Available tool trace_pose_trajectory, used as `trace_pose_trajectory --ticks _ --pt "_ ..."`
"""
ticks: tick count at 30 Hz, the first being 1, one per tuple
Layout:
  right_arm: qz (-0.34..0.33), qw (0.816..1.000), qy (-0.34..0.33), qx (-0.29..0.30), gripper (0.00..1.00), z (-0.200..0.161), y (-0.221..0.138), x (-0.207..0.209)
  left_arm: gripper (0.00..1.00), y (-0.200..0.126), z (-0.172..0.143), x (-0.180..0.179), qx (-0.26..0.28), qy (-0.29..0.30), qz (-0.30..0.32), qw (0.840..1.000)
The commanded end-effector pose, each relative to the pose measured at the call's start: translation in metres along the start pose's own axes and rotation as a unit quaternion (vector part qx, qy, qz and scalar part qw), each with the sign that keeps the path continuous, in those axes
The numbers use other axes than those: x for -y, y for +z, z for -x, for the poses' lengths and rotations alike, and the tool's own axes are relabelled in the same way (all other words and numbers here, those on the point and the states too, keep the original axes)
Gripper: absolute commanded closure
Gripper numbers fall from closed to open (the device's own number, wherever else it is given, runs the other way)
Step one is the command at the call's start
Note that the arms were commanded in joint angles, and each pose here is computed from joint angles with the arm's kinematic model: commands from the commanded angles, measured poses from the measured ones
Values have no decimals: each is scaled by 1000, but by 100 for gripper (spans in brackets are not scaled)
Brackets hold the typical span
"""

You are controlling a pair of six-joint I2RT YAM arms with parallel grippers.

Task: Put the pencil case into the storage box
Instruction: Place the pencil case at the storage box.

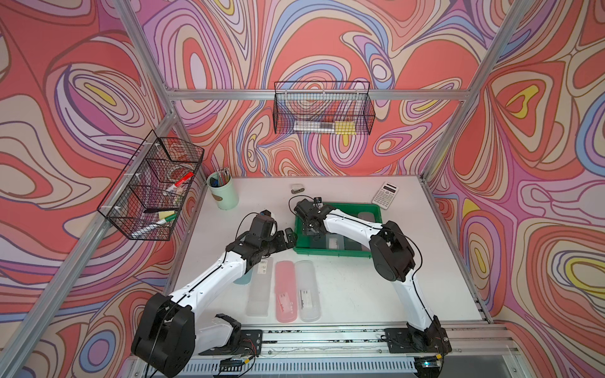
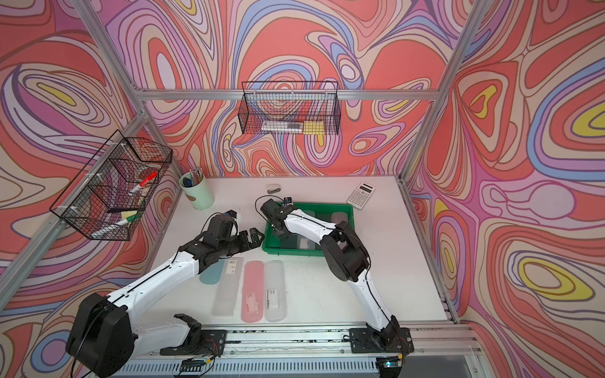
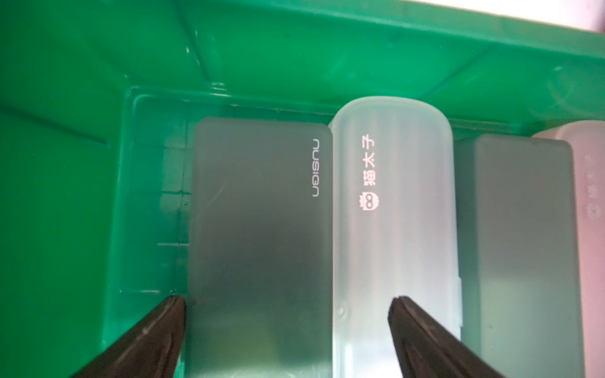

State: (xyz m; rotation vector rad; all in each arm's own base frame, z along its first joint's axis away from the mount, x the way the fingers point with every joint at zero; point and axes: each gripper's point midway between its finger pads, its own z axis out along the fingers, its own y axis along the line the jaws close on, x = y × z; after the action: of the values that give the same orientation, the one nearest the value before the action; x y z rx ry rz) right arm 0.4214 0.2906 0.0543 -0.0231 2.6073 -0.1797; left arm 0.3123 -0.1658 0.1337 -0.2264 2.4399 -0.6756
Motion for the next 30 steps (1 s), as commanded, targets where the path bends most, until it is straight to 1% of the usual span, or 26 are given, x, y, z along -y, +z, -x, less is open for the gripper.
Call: trace_pose_trajectory --ticks 1,2,3,7,9,11,12,13,15,17,18,20,23,27,30 --pt "-9 1000 -6 6 2 6 -20 14 1 -4 -4 -6 -2 12 16 1000" --pt "2 1000 1 12 2 10 -29 13 1 -4 -2 -6 1 15 17 1000" --pt "15 1000 8 17 2 14 -39 13 1 -5 -6 -10 -9 15 27 999" --pt "96 993 32 55 2 28 -89 15 1 -14 -6 -8 -17 24 31 999" --pt "135 988 37 61 2 22 -111 19 1 -19 -8 -7 -19 25 28 999" --pt "179 981 47 58 2 7 -132 25 1 -26 -11 -9 -18 23 28 999" --pt "194 978 49 54 3 -2 -137 28 1 -28 -15 -10 -21 21 28 999" --pt "198 977 55 51 5 -15 -140 34 1 -29 -19 -10 -28 19 25 999" --pt "199 977 61 37 5 -40 -145 41 0 -37 -29 -15 -64 20 45 997" --pt "201 978 49 26 5 -66 -150 41 1 -45 -38 -16 -97 19 55 994" --pt "201 978 43 25 5 -76 -153 40 1 -47 -40 -15 -99 16 51 994" --pt "214 976 34 20 3 -97 -156 34 1 -51 -43 -17 -86 6 46 995" --pt "231 972 36 7 2 -123 -154 27 1 -56 -48 -22 -74 -4 42 996" --pt "261 965 30 -7 2 -150 -153 9 1 -57 -64 -28 -87 -17 37 995" --pt "272 962 10 -16 2 -170 -152 -10 2 -56 -73 -26 -95 -25 23 995"
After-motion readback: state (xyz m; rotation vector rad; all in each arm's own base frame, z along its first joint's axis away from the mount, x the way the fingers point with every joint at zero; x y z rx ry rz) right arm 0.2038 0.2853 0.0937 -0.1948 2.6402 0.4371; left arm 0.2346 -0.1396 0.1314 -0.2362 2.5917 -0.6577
